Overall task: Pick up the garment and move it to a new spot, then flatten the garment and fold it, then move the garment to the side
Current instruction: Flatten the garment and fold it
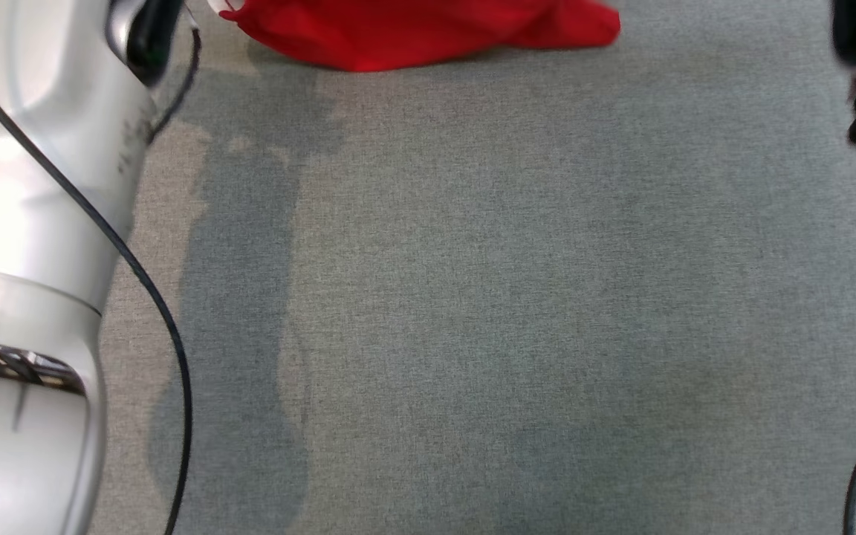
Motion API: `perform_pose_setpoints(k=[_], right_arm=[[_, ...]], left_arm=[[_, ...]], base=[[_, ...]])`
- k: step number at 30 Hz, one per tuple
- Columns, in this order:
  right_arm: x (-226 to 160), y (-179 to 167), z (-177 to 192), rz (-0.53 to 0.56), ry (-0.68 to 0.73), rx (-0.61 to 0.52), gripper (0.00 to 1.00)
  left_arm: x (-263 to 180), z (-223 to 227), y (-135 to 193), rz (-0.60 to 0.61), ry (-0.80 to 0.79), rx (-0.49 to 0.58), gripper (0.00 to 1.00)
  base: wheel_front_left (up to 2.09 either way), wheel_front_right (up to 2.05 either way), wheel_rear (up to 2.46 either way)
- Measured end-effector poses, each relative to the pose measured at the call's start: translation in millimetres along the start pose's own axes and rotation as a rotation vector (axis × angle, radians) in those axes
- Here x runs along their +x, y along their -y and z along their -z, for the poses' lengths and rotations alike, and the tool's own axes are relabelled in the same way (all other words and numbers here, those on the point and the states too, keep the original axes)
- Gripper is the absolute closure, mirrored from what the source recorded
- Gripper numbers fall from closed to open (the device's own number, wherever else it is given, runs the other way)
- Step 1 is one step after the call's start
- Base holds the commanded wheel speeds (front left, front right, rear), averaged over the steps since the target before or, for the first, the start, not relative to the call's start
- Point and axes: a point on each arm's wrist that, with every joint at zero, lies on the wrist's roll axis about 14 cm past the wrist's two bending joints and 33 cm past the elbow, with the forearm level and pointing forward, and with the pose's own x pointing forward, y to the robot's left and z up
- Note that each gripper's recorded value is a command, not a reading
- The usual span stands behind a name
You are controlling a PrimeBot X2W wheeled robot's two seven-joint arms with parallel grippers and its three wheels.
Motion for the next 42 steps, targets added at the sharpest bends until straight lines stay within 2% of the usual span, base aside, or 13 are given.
perform_pose_setpoints(k=[5,10,13,14,19,24,30,36,42], right_arm=[[-37.6,-9.0,76.1,-0.013,-0.13,0.091,1.0],[-101.7,-8.4,132.4,0.01,-0.25,0.186,1.0],[-140.9,-15.7,153.5,0.011,-0.304,0.24,1.0],[-164.7,-18.0,160.6,0.014,-0.328,0.266,1.0],[-217.9,-14.1,161.2,0.051,-0.344,0.319,1.0],[-261.7,-12.9,157.0,0.083,-0.359,0.336,1.0],[-296.2,-25.0,147.9,0.082,-0.399,0.355,1.0],[-335.6,-40.1,142.9,0.097,-0.483,0.37,1.0],[-348.2,-39.5,119.2,0.119,-0.496,0.325,1.0]], left_arm=[[-25.8,68.5,8.0,0.007,-0.097,-0.044,1.0],[-69.0,121.1,38.5,0.059,-0.175,-0.111,1.0],[-104.3,150.0,48.4,0.074,-0.23,-0.142,1.0],[-125.3,158.4,53.5,0.083,-0.242,-0.155,1.0],[-181.1,167.4,71.0,0.083,-0.274,-0.256,1.0],[-230.9,155.5,69.7,0.048,-0.319,-0.261,1.0],[-277.6,126.1,73.0,0.007,-0.341,-0.279,1.0],[-312.5,105.8,68.3,-0.062,-0.361,-0.296,1.0],[-326.2,94.9,68.8,-0.072,-0.376,-0.301,1.0]], base=[[0.0,0.0,0.0],[0.0,0.0,0.0],[0.0,0.0,0.0],[0.0,0.0,0.0],[0.0,0.0,0.0],[0.0,0.0,0.0],[0.0,0.0,0.0],[0.0,0.0,0.0],[0.0,0.0,0.0]])
